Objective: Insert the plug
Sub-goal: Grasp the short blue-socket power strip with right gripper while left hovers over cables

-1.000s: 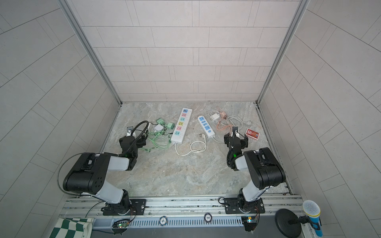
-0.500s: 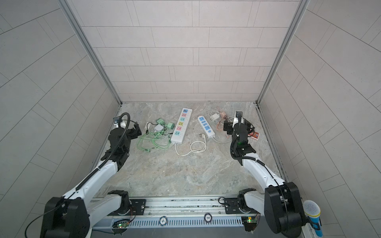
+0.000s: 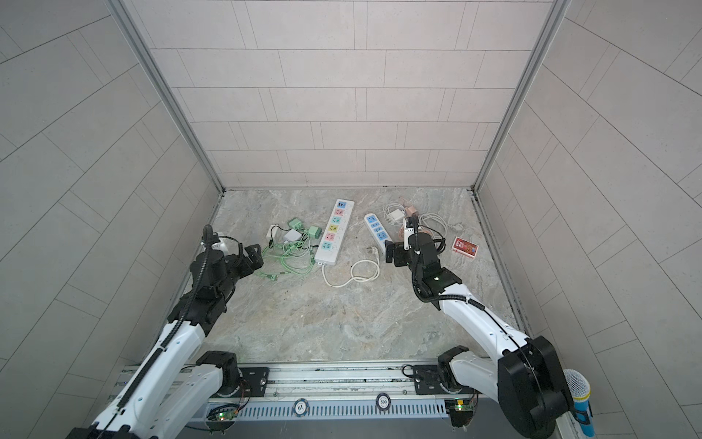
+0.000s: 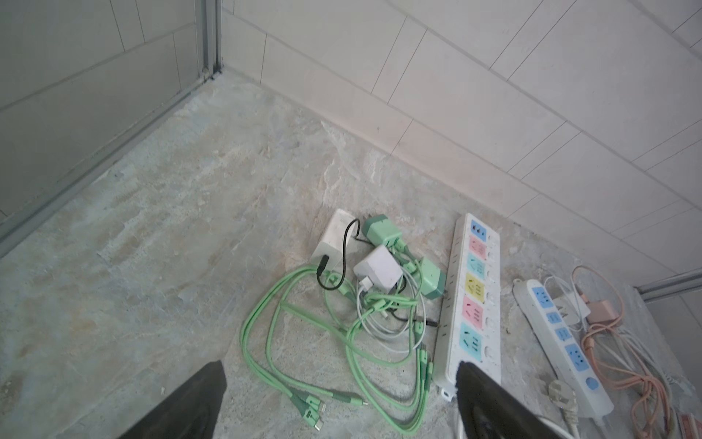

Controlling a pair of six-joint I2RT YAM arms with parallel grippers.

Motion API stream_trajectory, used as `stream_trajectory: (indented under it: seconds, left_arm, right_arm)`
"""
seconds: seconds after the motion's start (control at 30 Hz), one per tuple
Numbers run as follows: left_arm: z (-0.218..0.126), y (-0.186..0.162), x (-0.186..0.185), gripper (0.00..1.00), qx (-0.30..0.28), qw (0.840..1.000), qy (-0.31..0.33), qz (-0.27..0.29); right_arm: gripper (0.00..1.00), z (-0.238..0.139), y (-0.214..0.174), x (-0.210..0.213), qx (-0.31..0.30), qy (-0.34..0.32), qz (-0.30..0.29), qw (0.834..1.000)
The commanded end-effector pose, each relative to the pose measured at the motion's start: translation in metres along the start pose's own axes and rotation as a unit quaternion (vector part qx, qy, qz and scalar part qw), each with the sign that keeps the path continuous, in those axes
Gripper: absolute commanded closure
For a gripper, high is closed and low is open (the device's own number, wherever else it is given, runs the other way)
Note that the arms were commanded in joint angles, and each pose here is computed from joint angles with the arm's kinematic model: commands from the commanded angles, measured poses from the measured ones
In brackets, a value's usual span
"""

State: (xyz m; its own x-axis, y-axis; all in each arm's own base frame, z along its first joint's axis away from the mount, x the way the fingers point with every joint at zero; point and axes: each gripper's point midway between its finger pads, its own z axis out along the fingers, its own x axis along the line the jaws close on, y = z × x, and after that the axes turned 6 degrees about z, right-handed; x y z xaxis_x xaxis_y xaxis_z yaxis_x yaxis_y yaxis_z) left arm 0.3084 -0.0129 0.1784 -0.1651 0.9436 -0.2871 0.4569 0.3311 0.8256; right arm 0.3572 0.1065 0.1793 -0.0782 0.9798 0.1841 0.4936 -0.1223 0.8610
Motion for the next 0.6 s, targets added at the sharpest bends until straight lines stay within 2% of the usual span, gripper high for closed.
stream_trajectory:
  seconds: [0.0, 0.1, 0.23, 0.33, 0.47, 0.57]
  left_arm:
    - [0.011, -0.012, -0.006, 0.00, 0.066, 0.998, 0.001, -0.012]
    - [0.027, -0.021, -0.006, 0.00, 0.102, 0.994, 0.012, -0.024]
    - [0.044, -0.033, -0.007, 0.00, 0.138, 0.990, 0.013, -0.024]
    - [0.050, -0.038, -0.019, 0.00, 0.167, 0.986, -0.008, -0.023]
    - [0.051, -0.042, -0.051, 0.00, 0.200, 0.978, -0.027, 0.043]
    - [0.054, -0.048, -0.073, 0.00, 0.237, 0.966, -0.028, 0.096]
  right_arm:
    - [0.01, 0.012, -0.010, 0.004, 0.054, -0.015, -0.003, 0.998]
    - [0.01, 0.026, -0.026, -0.001, 0.108, -0.051, -0.030, 0.992]
    - [0.01, 0.040, -0.034, -0.008, 0.166, -0.120, -0.083, 0.975]
    - [0.01, 0.053, -0.042, -0.002, 0.202, -0.122, -0.067, 0.969]
    - [0.01, 0.063, -0.042, -0.011, 0.212, -0.160, -0.058, 0.962]
    - [0.01, 0.074, -0.044, -0.001, 0.228, -0.117, -0.035, 0.966]
